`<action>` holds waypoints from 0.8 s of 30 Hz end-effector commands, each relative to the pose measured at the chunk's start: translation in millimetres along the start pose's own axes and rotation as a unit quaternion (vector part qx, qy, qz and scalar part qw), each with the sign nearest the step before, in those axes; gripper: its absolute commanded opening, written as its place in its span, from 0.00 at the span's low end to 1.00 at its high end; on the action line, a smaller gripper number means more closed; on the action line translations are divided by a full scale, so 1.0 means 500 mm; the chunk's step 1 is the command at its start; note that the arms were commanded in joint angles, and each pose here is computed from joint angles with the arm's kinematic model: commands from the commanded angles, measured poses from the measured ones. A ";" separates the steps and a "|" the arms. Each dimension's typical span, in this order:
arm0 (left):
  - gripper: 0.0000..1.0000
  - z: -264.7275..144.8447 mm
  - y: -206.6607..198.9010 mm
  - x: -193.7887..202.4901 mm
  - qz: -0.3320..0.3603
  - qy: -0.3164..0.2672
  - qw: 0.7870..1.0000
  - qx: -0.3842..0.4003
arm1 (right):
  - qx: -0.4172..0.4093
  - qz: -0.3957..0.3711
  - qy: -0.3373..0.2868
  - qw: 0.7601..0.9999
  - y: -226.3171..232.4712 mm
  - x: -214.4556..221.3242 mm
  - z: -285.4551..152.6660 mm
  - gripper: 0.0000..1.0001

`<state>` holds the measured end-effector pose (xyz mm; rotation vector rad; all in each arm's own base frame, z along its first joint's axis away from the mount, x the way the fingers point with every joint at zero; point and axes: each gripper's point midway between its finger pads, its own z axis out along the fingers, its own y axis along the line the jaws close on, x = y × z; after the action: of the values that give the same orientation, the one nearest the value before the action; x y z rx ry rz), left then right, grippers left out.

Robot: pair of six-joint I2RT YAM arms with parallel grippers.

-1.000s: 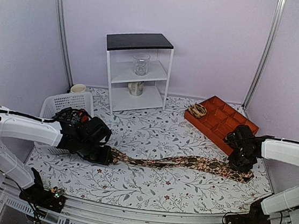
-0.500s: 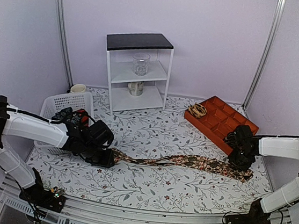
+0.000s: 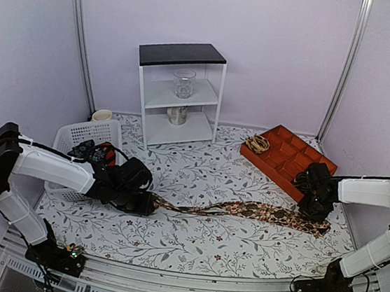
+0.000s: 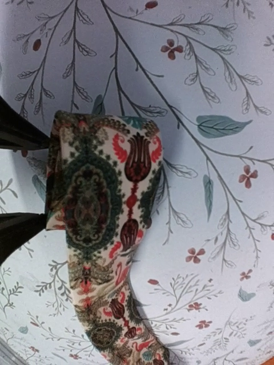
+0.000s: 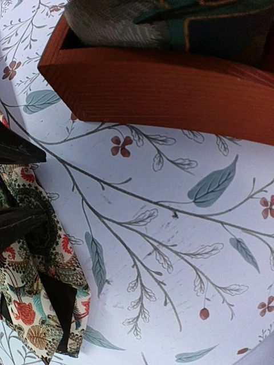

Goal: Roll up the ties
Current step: Flatten out the tie at the center of the board.

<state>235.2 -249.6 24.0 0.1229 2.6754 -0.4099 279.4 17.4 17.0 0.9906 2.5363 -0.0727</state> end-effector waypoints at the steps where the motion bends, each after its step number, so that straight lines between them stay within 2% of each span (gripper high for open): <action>1: 0.39 -0.002 -0.005 -0.012 -0.009 -0.016 1.000 -0.004 | 0.007 0.008 -0.009 1.000 -0.009 -0.010 0.004 0.28; 7: 0.41 -0.012 0.009 -0.029 -0.021 -0.038 0.999 -0.021 | 0.000 0.005 -0.012 1.000 -0.006 -0.015 -0.003 0.28; 13: 0.40 -0.016 0.014 -0.056 -0.012 -0.060 0.998 -0.023 | -0.021 0.011 -0.022 0.999 0.003 -0.028 -0.034 0.28; 24: 0.07 -0.009 0.010 -0.086 0.016 -0.074 0.997 -0.021 | -0.121 0.012 -0.033 0.992 0.051 -0.057 -0.147 0.35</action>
<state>257.8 -240.2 33.3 0.1046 2.5807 -0.3324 285.5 23.9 66.7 0.9603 2.4425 0.0847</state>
